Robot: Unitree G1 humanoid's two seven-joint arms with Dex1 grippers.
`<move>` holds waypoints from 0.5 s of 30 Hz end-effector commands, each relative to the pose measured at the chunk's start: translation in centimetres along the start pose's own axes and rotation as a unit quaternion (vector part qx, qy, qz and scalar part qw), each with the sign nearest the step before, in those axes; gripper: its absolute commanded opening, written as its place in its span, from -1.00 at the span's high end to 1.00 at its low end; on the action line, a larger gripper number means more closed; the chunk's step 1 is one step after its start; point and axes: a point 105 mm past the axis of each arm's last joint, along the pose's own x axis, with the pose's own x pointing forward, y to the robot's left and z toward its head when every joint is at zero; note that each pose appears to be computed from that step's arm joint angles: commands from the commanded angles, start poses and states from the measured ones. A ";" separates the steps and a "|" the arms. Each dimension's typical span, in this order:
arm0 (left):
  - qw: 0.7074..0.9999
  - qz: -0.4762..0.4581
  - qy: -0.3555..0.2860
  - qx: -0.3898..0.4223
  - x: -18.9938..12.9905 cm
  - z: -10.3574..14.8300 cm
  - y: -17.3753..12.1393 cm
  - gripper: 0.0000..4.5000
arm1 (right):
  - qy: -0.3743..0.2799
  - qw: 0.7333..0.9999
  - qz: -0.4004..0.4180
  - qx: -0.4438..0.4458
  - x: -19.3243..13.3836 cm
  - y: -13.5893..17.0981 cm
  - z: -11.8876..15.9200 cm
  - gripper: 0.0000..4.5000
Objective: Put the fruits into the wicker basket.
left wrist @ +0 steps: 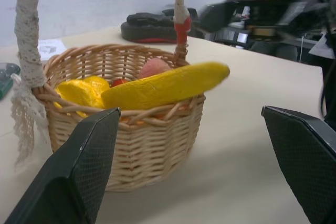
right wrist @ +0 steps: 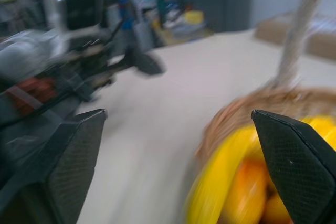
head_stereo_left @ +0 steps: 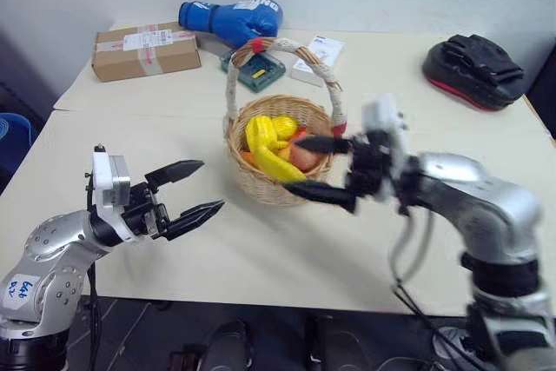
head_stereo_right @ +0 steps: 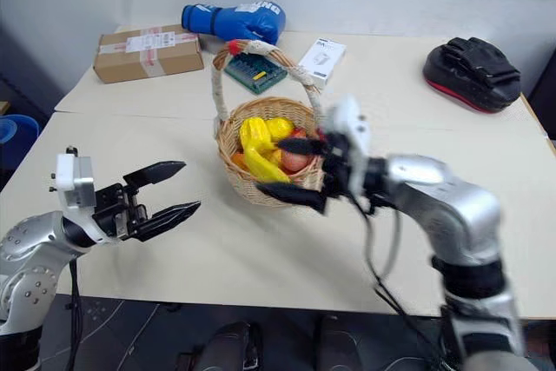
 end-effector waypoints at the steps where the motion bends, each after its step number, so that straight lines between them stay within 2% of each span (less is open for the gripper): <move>1: 0.999 -0.007 -0.010 0.032 0.1 1.1 -0.2 -1.00 | 0.015 1.000 -0.004 -0.002 -3.0 0.5 0.3 -0.99; 2: 0.999 -0.007 -0.010 0.033 0.1 1.1 -0.2 -1.00 | 0.019 1.000 -0.010 -0.001 -3.3 0.3 0.1 -0.99; 5: 0.999 -0.006 -0.011 0.036 0.1 1.1 -0.2 -1.00 | 0.032 0.990 -0.124 -0.060 -6.0 -4.3 -0.1 -0.99; 7: 0.999 -0.008 -0.012 0.037 0.1 1.1 -0.2 -1.00 | 0.019 0.984 -0.155 -0.083 -6.4 -6.4 0.3 -0.99; 13: 0.999 -0.021 -0.014 0.034 0.8 0.9 -0.4 -1.00 | -0.025 0.988 -0.124 -0.086 -4.2 -9.4 1.4 -0.99; 15: 0.999 -0.026 -0.015 0.032 1.2 0.8 -0.5 -1.00 | -0.015 0.990 -0.104 -0.098 -3.1 -10.2 1.0 -0.99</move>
